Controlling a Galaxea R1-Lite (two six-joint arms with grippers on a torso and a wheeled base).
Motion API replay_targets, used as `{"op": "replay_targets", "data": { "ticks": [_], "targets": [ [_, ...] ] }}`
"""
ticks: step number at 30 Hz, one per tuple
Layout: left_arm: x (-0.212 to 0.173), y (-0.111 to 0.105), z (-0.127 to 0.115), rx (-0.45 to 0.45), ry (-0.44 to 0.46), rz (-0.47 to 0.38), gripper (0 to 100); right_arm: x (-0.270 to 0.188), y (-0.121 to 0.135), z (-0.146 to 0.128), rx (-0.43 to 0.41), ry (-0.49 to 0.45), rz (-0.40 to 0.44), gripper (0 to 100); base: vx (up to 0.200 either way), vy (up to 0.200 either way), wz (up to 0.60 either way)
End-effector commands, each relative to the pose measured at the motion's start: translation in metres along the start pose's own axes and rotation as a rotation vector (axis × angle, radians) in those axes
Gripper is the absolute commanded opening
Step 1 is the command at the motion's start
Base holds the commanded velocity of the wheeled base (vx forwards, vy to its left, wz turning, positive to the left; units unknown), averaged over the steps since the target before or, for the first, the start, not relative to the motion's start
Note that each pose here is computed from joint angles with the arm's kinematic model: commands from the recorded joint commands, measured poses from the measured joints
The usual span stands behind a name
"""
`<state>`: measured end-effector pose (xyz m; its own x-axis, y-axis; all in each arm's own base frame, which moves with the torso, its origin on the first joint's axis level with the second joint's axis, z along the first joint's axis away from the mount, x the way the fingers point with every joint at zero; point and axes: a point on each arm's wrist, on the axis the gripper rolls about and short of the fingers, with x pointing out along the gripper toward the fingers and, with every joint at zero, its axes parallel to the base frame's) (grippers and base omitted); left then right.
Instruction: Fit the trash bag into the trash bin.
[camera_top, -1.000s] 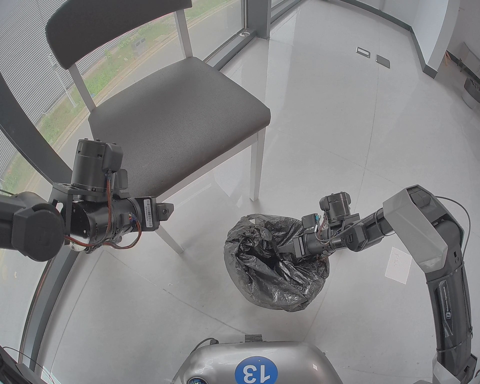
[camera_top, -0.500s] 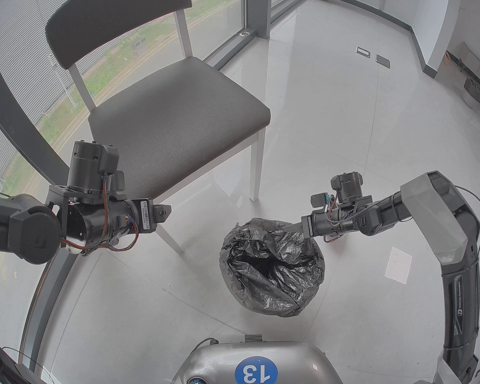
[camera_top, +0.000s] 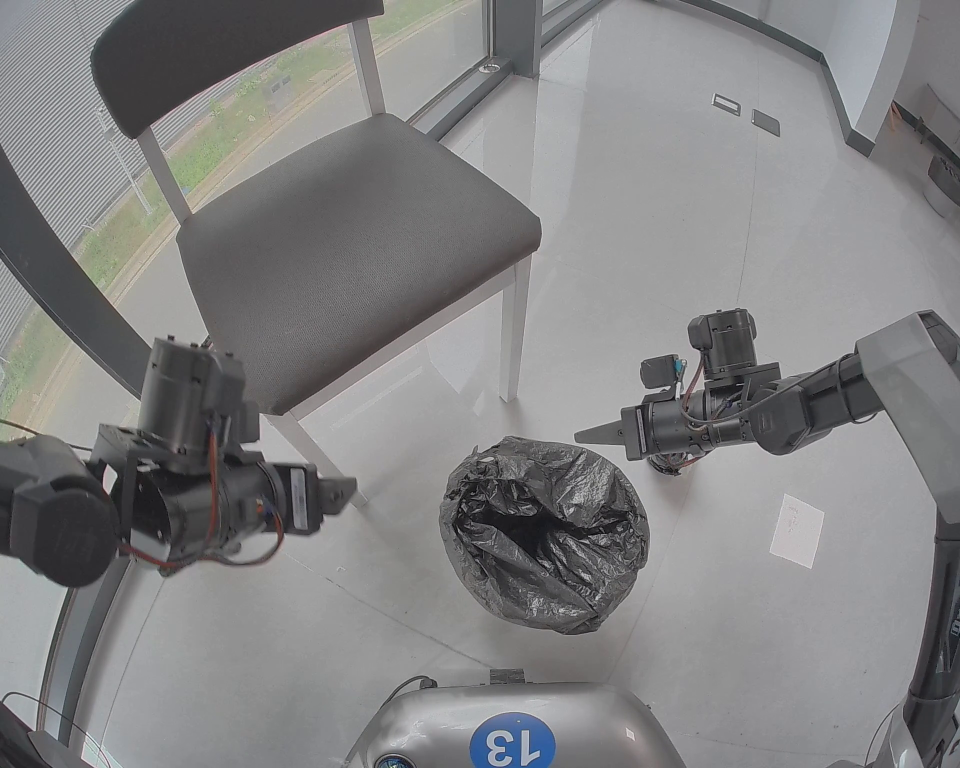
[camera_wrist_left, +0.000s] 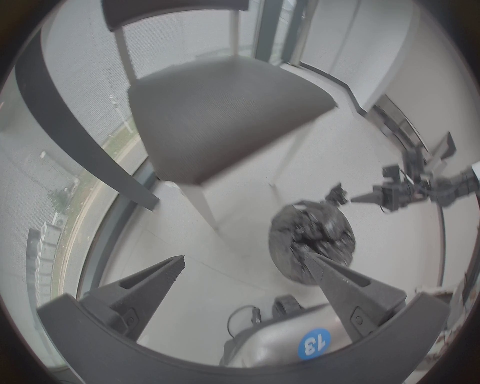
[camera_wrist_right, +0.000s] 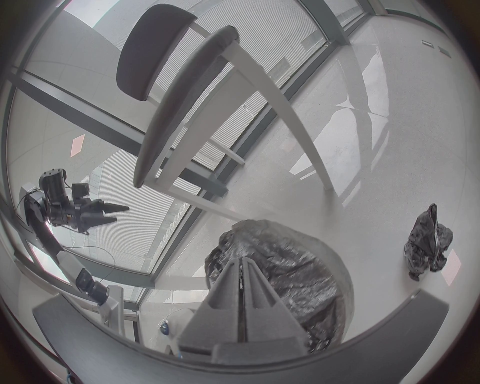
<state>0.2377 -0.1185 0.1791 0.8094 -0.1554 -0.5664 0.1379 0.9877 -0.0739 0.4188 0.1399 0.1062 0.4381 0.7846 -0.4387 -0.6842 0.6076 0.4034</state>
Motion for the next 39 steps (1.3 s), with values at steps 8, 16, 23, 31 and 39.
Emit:
{"op": "replay_targets", "data": {
  "ticks": [8, 16, 23, 31, 39],
  "targets": [
    [-0.002, -0.081, -0.093, 0.257, 0.298, -0.295, 100, -0.076, 0.063, -0.021, -0.061, 0.021, -0.037, 0, 0.000, 0.000, 0.00],
    [0.075, -0.119, -0.086, 0.204, 0.216, -0.292, 100, -0.138, 0.093, -0.031, -0.078, -0.049, -0.079, 0, 0.000, 0.000, 0.00],
    [0.097, -0.144, -0.059, 0.206, 0.128, -0.329, 100, -0.172, 0.120, -0.048, -0.103, -0.087, -0.083, 0, 0.000, 0.000, 0.00],
    [0.112, -0.166, -0.031, 0.238, 0.092, -0.345, 100, -0.182, 0.129, -0.055, -0.118, -0.099, -0.081, 0, 0.000, 0.000, 0.00],
    [0.127, -0.177, -0.024, 0.235, 0.073, -0.339, 100, -0.183, 0.131, -0.054, -0.126, -0.103, -0.075, 0, 0.000, 0.000, 0.00]
  ]
}}
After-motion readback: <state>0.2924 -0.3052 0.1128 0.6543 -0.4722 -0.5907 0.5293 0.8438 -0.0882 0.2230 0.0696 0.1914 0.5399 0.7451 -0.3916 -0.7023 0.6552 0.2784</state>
